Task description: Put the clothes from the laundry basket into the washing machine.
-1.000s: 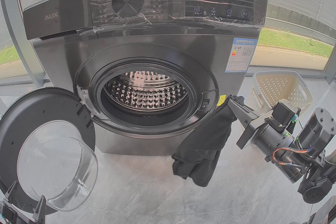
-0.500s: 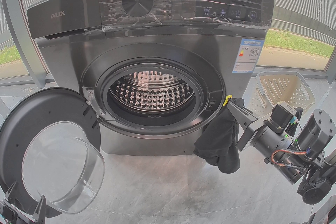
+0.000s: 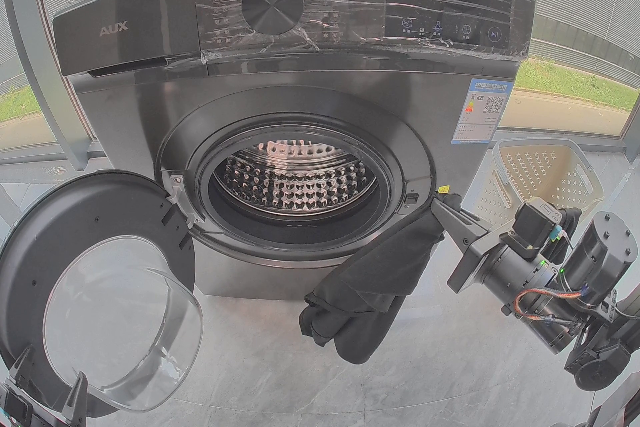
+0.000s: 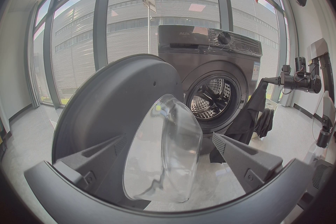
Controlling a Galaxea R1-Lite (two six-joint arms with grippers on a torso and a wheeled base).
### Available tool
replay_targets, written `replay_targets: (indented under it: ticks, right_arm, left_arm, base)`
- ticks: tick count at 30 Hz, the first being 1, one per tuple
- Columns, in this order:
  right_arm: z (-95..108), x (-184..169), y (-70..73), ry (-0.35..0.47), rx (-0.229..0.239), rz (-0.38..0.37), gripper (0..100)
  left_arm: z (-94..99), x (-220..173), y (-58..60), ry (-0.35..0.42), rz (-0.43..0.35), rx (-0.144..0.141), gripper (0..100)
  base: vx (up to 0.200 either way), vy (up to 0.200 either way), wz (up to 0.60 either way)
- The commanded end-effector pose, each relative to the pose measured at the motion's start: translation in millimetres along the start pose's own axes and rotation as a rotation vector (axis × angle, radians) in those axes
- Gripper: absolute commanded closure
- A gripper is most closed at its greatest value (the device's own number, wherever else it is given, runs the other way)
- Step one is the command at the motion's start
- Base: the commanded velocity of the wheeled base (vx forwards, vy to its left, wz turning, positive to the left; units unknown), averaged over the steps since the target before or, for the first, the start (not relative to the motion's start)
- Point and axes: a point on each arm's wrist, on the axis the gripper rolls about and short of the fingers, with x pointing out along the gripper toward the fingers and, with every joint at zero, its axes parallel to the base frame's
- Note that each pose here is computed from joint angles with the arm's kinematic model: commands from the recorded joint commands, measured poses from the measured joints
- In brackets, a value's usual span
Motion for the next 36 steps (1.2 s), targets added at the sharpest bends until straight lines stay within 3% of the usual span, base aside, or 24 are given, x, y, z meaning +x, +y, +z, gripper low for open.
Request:
replay_targets:
  ticks: [1, 9, 14, 19, 25, 28, 31, 34, 35, 36]
  right_arm:
    - [0, 0, 1.6, 0.004, 0.000, 0.008, 100]
    - [0, 8, 5.9, -0.004, -0.005, 0.088, 100]
    - [-7, 20, 21.7, 0.005, 0.005, 0.137, 100]
    - [-15, 38, 26.8, 0.002, 0.002, 0.113, 100]
    - [-20, 55, 28.1, -0.012, -0.002, 0.031, 100]
    - [-24, 62, 27.0, -0.011, -0.004, 0.011, 100]
    - [-22, 63, 30.6, -0.020, 0.000, 0.018, 100]
    - [-20, 65, 32.0, -0.028, 0.003, 0.021, 100]
    - [-18, 66, 32.9, -0.040, 0.004, 0.024, 100]
    - [-16, 67, 33.7, -0.054, 0.007, 0.039, 100]
  left_arm:
    - [-4.8, 0, 0.0, -0.003, 0.000, 0.000, 0]
    - [-5.0, 0, 0.1, -0.001, 0.008, 0.009, 0]
    - [-4.9, 0, -0.1, 0.000, -0.003, 0.025, 0]
    - [-5.2, 0, -0.9, -0.003, -0.040, 0.055, 0]
    - [-5.1, 0, -0.9, -0.004, -0.040, 0.054, 0]
    - [-4.9, 0, -1.0, -0.002, -0.041, 0.034, 0]
    - [-4.5, 0, -0.5, -0.003, -0.026, -0.011, 0]
    - [-4.5, 0, 0.1, -0.003, 0.008, -0.023, 0]
    - [-3.7, 0, 0.3, -0.011, 0.015, -0.023, 0]
    - [10.9, -4, 0.1, -0.084, 0.005, -0.038, 0]
  base:
    - [0.000, 0.000, 0.00]
    - [0.000, 0.000, 0.00]
    - [0.000, 0.000, 0.00]
    - [0.000, 0.000, 0.00]
    - [0.000, 0.000, 0.00]
    - [0.000, 0.000, 0.00]
    - [0.000, 0.000, 0.00]
    - [0.000, 0.000, 0.00]
    - [0.000, 0.000, 0.00]
    - [0.000, 0.000, 0.00]
